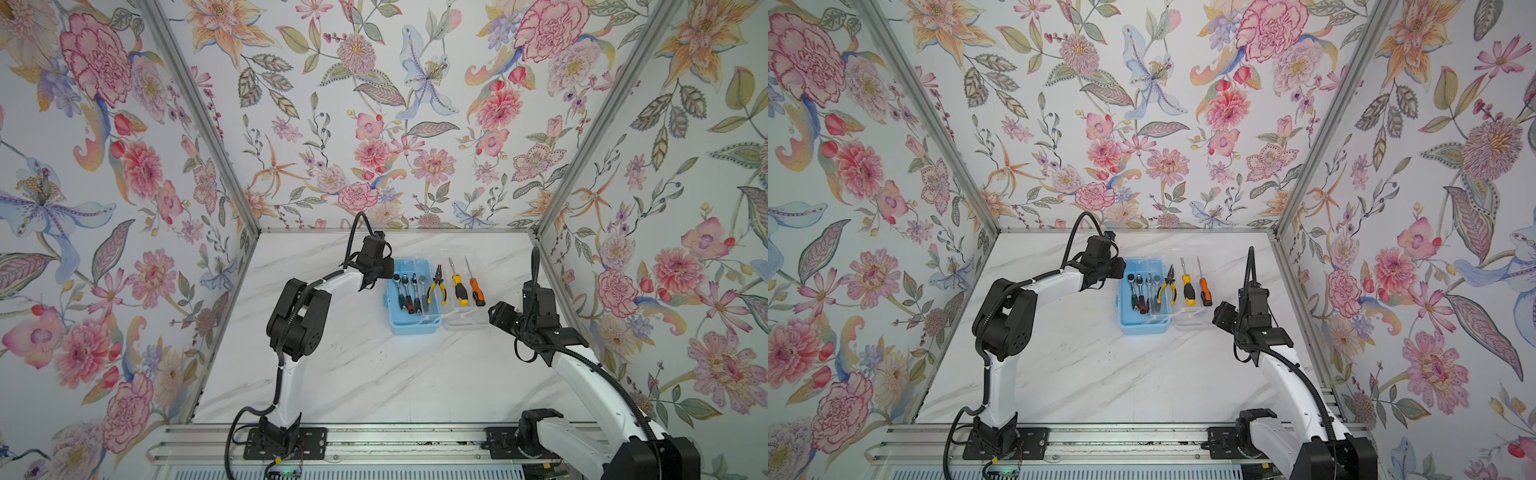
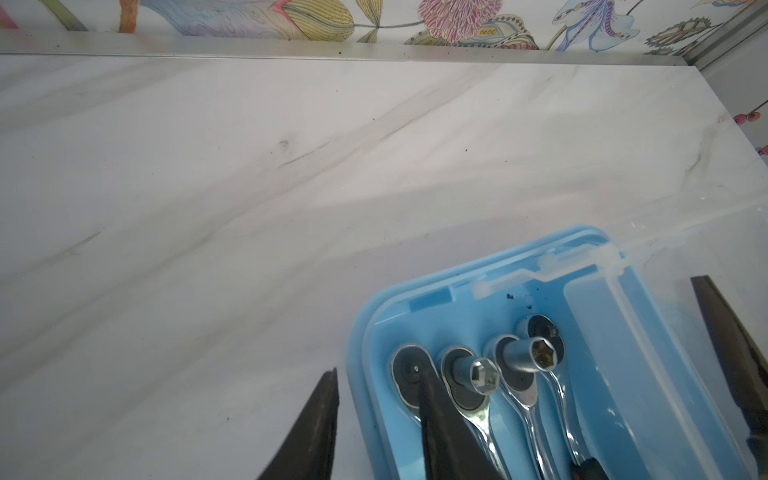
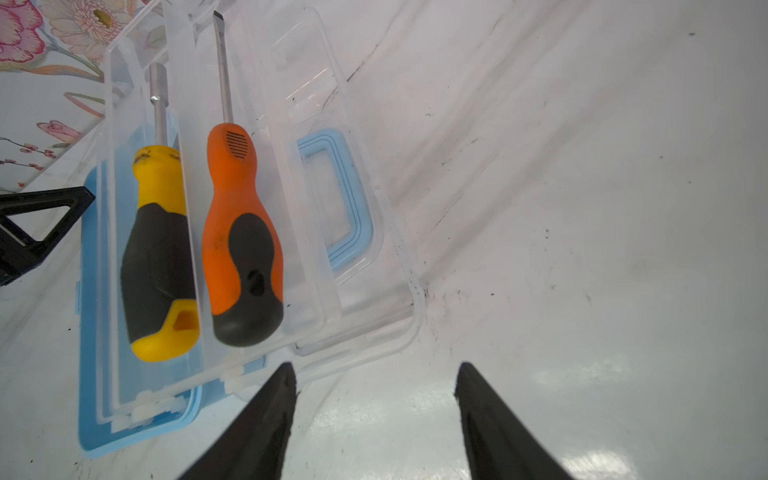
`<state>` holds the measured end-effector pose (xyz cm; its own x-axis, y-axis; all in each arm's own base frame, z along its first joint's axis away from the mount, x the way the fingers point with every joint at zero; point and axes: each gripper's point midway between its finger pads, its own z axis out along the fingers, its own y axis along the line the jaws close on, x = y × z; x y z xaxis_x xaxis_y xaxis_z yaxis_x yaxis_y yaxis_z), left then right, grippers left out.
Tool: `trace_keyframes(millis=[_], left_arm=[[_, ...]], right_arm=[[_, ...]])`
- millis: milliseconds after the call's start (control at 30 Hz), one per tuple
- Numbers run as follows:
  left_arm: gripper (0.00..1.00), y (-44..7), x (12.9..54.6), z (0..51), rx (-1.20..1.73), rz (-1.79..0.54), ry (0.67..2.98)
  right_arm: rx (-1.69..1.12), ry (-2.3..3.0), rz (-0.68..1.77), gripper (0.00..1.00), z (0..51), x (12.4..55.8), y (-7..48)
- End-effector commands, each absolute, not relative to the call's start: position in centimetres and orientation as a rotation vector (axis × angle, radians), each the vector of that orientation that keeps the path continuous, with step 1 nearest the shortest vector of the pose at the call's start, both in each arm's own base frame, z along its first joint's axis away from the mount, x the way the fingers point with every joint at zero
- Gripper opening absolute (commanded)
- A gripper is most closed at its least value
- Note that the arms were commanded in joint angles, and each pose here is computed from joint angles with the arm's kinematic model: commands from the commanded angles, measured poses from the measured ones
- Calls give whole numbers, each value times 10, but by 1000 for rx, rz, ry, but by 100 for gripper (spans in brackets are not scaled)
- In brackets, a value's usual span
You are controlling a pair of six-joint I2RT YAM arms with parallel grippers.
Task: Pack the tool kit
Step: 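Open and withdraw the right gripper while the left gripper moves over the box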
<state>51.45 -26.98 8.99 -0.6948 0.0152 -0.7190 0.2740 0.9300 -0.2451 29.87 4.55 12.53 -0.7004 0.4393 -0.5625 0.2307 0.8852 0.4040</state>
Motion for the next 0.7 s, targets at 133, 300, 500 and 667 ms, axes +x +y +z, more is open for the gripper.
trace_keyframes(millis=[133,300,500,667], left_arm=[[30,-265,512,70,210,-410,2342],[22,-267,512,71,215,-430,2335],[17,-270,510,69,207,-459,2329],[9,-272,509,68,213,-480,2326]], right_arm=[[537,2373,472,51,100,305,46],[554,2387,472,44,84,312,44],[571,2395,501,40,74,329,47],[582,2386,483,26,70,344,45]])
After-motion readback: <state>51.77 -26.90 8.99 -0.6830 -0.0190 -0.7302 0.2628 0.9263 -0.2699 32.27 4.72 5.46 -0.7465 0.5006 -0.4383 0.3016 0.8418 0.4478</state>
